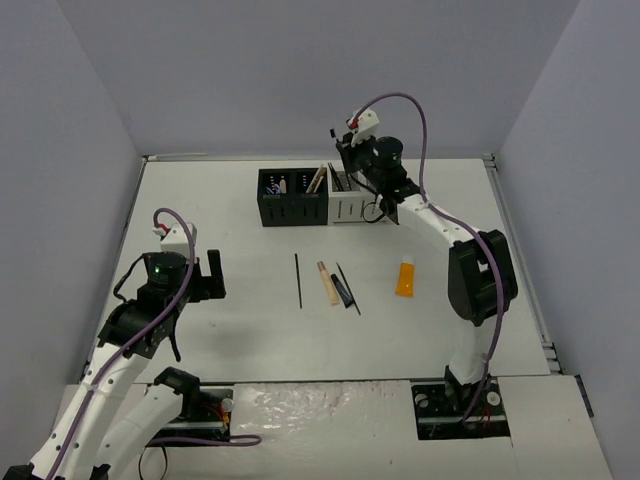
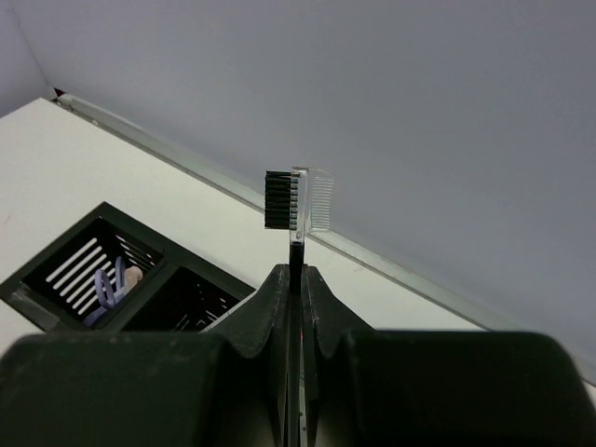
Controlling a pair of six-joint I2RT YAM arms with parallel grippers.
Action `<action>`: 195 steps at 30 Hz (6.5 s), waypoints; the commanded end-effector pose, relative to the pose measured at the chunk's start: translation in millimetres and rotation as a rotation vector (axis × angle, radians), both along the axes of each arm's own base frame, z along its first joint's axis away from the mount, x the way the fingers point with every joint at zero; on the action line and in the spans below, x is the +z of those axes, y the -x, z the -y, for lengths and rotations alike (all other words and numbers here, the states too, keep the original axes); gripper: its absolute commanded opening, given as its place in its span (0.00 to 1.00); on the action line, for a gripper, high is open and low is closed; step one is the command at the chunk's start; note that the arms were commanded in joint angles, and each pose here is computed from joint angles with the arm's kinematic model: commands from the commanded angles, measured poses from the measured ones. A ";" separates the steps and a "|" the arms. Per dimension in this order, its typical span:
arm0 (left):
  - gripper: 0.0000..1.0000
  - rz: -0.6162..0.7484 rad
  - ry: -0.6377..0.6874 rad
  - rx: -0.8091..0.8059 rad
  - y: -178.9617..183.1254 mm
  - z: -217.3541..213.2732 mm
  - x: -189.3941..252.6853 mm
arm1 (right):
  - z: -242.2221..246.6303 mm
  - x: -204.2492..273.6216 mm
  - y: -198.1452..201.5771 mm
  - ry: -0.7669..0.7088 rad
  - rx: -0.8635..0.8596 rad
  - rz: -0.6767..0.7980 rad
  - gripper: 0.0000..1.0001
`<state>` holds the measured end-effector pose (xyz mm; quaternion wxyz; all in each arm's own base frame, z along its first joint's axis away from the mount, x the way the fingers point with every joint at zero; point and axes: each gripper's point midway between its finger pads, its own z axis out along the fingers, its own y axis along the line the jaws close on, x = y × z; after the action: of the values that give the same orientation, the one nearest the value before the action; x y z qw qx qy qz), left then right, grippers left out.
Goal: Organize the makeup
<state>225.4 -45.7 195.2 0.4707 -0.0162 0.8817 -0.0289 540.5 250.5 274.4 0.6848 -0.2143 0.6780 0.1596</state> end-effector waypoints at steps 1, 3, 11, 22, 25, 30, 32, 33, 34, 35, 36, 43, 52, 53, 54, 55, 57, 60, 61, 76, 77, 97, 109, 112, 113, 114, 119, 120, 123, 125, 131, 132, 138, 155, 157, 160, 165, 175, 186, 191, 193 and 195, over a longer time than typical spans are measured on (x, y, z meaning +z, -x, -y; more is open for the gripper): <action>0.97 0.058 -0.001 0.018 -10.9 -2.7 14.0 | -6.2 49.6 -15.5 -0.031 0.031 0.227 0.00; 0.97 0.052 -0.003 0.016 -11.7 -2.5 12.9 | -8.9 33.8 -19.6 -0.013 0.038 0.209 0.00; 0.97 0.046 0.001 0.009 -12.3 -1.3 11.9 | -5.5 7.2 -6.8 -0.002 0.049 0.165 0.03; 0.97 0.054 0.007 0.009 -11.6 -1.5 13.9 | 6.6 6.7 22.8 0.022 0.044 0.064 0.29; 0.97 0.058 0.010 0.009 -11.2 -1.5 14.7 | 13.3 15.0 42.9 0.017 0.029 0.023 0.35; 0.97 0.061 0.013 0.004 -11.1 -0.5 15.3 | 26.0 5.8 90.4 0.005 -0.016 -0.167 0.38; 0.97 0.058 0.015 0.004 -10.6 -0.3 14.7 | 28.2 -11.0 108.7 0.028 -0.042 -0.260 0.39; 0.97 0.059 0.016 0.004 -10.8 -0.2 15.2 | 29.7 -27.4 121.7 0.056 -0.058 -0.323 0.40; 0.97 0.060 0.016 0.004 -10.9 -0.2 15.4 | 31.9 -41.7 132.5 0.074 -0.076 -0.377 0.40; 0.97 0.058 0.015 0.004 -10.7 -0.3 14.8 | 33.4 -53.6 138.3 0.065 -0.089 -0.420 0.40; 0.97 0.059 0.015 0.004 -11.0 -0.2 15.2 | 34.3 -72.8 154.6 0.076 -0.090 -0.496 0.41; 0.97 0.041 0.006 0.011 -12.3 -1.3 11.2 | 27.3 -155.9 214.9 0.125 -0.085 -0.744 0.42; 0.97 0.031 -0.004 0.018 -12.6 -2.9 8.7 | 19.3 -202.6 229.8 0.204 -0.124 -0.885 0.42; 0.97 0.031 -0.004 0.018 -12.6 -2.9 8.7 | 19.1 -208.4 230.4 0.220 -0.129 -0.900 0.42; 0.97 0.032 -0.003 0.018 -12.5 -2.9 8.9 | 19.2 -213.3 230.2 0.232 -0.136 -0.911 0.42; 0.97 0.033 -0.002 0.018 -12.4 -2.9 9.1 | 19.4 -217.5 229.6 0.243 -0.145 -0.918 0.42; 0.97 0.035 -0.001 0.017 -12.0 -2.8 9.7 | 18.8 -222.6 228.5 0.256 -0.155 -0.928 0.41; 0.97 0.038 0.000 0.016 -12.2 -2.5 10.3 | 18.7 -227.6 225.0 0.277 -0.175 -0.928 0.40; 0.97 0.038 0.001 0.014 -12.3 -2.1 10.2 | 18.2 -229.1 224.0 0.286 -0.179 -0.928 0.39; 0.97 0.036 0.001 0.011 -12.4 -1.6 10.5 | 8.1 -251.1 216.9 0.343 -0.193 -0.959 0.33; 0.97 0.037 0.002 0.010 -12.6 -1.4 10.7 | 8.6 -253.9 217.6 0.351 -0.195 -0.964 0.32; 0.97 0.034 0.007 0.002 -12.5 0.3 10.4 | 40.6 -234.7 207.8 0.387 -0.218 -0.937 0.00; 0.97 0.036 0.005 0.005 -12.0 -0.5 10.8 | 31.6 -32.3 107.2 0.109 -0.134 -0.418 0.00; 0.97 0.037 0.012 -0.005 -11.8 1.6 11.1 | 29.8 10.7 83.4 0.026 -0.101 -0.289 0.00; 0.97 0.036 0.014 -0.009 -11.6 2.3 11.1 | 31.8 23.7 73.0 0.004 -0.099 -0.240 0.00; 0.97 0.037 0.015 -0.012 -11.7 2.9 11.3 | 31.5 35.1 65.6 -0.007 -0.088 -0.193 0.00; 0.97 0.028 0.024 -0.025 -12.6 6.2 9.2 | 21.1 79.7 39.9 -0.071 0.004 0.031 0.00; 0.97 0.025 0.024 -0.028 -12.7 6.7 8.9 | 14.6 84.2 34.8 -0.080 0.039 0.072 0.00; 0.97 0.020 0.024 -0.029 -12.7 7.0 7.9 | 6.3 90.9 23.1 -0.083 0.090 0.165 0.00; 0.97 0.020 0.024 -0.027 -13.4 6.9 7.5 | 0.1 82.0 12.2 -0.059 0.109 0.188 0.00; 0.97 0.003 0.028 -0.029 -15.0 7.7 4.3 | -7.0 55.0 -11.3 -0.031 0.115 0.233 0.00; 0.97 0.000 0.030 -0.029 -15.3 8.0 3.9 | -7.3 46.2 -16.2 -0.021 0.111 0.229 0.00; 0.97 -0.021 0.035 -0.032 -17.1 9.7 -0.2 | -5.0 16.0 -25.7 0.008 0.091 0.206 0.00; 0.97 -0.099 0.317 -0.065 -24.6 57.2 12.4 | 18.3 33.6 30.2 -0.002 0.059 0.131 0.39; 0.97 -0.146 0.346 -0.051 -30.6 66.1 10.6 | 32.2 51.7 55.5 -0.016 0.032 0.096 0.49; 0.97 -0.185 0.364 -0.040 -39.4 80.2 7.3 | 51.0 50.0 81.1 -0.034 -0.030 -0.026 0.58; 0.97 -0.195 0.293 -0.017 -58.1 108.5 0.9 | 91.7 45.2 137.8 -0.080 -0.176 -0.220 0.85; 0.97 -0.295 0.152 0.002 -97.5 177.2 -57.1 | 124.9 14.0 246.9 -0.195 -0.198 -0.367 1.00; 0.55 -0.387 0.042 0.022 -132.3 213.4 -105.2 | 138.7 2.6 286.7 -0.161 -0.182 -0.368 1.00; 0.39 -0.428 0.019 0.043 -133.5 213.7 -125.1 | 145.9 3.4 292.2 -0.147 -0.200 -0.344 1.00; 0.35 -0.433 0.004 0.054 -133.3 210.6 -129.0 | 146.8 5.3 293.6 -0.148 -0.200 -0.336 1.00; 0.32 -0.442 0.002 0.063 -133.5 208.4 -133.5 | 147.6 6.2 294.7 -0.147 -0.201 -0.330 1.00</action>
<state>343.9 -250.2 35.8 0.2347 -0.0289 0.9716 -0.0015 241.4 107.4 267.4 0.5654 -0.0671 0.8017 0.1821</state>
